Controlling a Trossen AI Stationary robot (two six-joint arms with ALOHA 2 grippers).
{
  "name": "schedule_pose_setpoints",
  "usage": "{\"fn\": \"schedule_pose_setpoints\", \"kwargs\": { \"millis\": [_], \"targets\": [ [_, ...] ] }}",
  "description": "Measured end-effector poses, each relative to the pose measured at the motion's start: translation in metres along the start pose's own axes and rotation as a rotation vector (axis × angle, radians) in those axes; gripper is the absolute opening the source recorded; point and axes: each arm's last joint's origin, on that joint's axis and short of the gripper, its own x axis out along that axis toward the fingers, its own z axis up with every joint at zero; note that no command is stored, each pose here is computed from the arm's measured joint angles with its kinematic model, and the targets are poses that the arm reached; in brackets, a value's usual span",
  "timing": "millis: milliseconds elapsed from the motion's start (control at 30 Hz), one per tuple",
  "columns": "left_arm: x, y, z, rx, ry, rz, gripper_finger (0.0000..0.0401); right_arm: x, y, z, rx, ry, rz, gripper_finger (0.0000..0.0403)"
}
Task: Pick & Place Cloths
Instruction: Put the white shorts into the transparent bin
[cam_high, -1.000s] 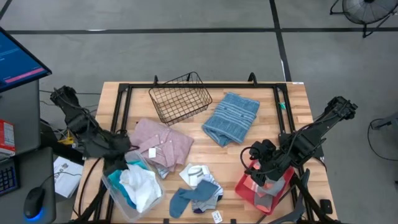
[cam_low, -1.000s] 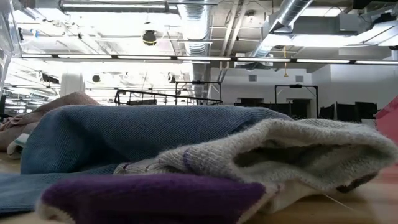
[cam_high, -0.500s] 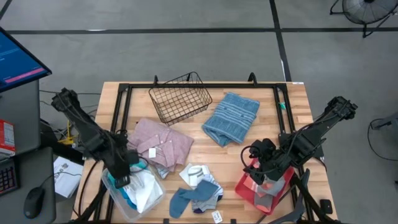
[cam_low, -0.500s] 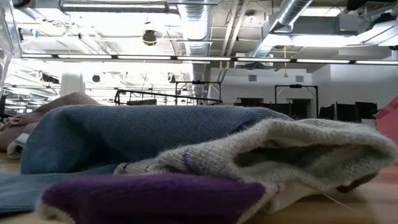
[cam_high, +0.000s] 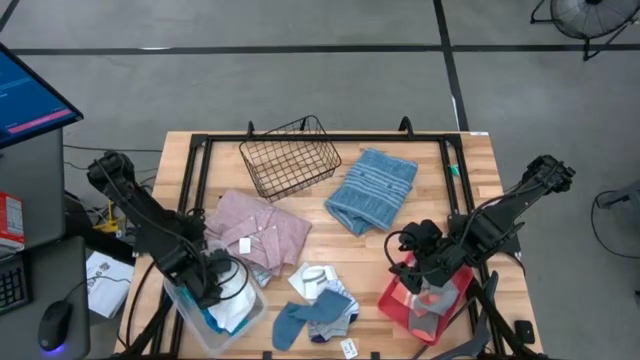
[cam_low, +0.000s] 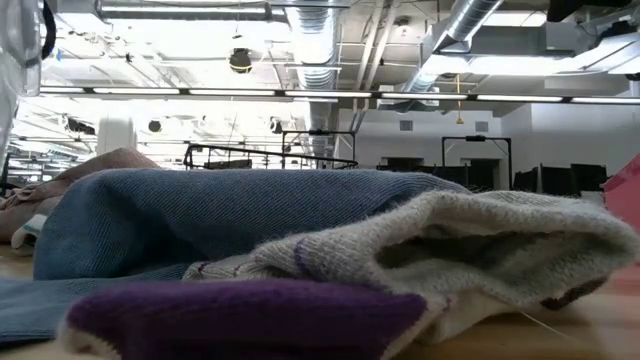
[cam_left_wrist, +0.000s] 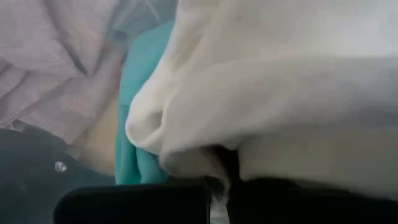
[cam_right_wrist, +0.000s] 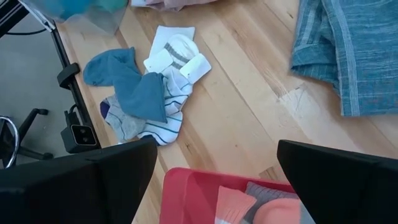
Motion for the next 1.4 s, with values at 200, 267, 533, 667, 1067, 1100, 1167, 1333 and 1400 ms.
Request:
{"fn": "schedule_pose_setpoints", "kwargs": {
  "millis": [200, 267, 533, 667, 1067, 1100, 1167, 1333, 1400],
  "targets": [
    [0.001, 0.001, 0.002, -0.139, -0.079, 0.018, 0.0001, 0.000, 0.000, 0.000, 0.000, 0.000, 0.001, 0.0328],
    [0.002, 0.001, 0.003, -0.187, -0.089, 0.017, 0.0001, 0.000, 0.000, 0.000, -0.001, 0.000, 0.001, 0.0328],
    [-0.009, -0.002, 0.004, -0.264, -0.099, -0.047, 0.0001, 0.000, 0.000, 0.000, -0.001, 0.000, 0.001, 0.0328],
    [-0.027, 0.000, 0.006, -0.296, -0.114, -0.161, 0.0001, 0.000, 0.000, 0.000, -0.003, 0.000, 0.000, 0.0328],
    [-0.065, -0.010, 0.011, -0.168, -0.253, -0.589, 0.0074, 0.000, 0.000, 0.000, -0.003, -0.020, -0.008, 0.0328],
    [-0.067, -0.011, 0.011, -0.156, -0.250, -0.605, 0.0088, 0.000, 0.000, 0.000, -0.003, -0.020, -0.008, 0.0328],
    [-0.069, -0.011, 0.010, -0.124, -0.216, -0.641, 0.0115, 0.000, 0.000, 0.000, -0.003, -0.020, -0.007, 0.0328],
    [-0.081, -0.010, 0.006, -0.083, -0.105, -0.770, 0.0173, 0.000, 0.000, 0.000, -0.003, -0.020, -0.008, 0.0328],
    [-0.089, -0.010, 0.006, -0.092, -0.126, -0.844, 0.0183, 0.000, 0.000, 0.000, -0.005, -0.020, -0.008, 0.0328]
  ]
}}
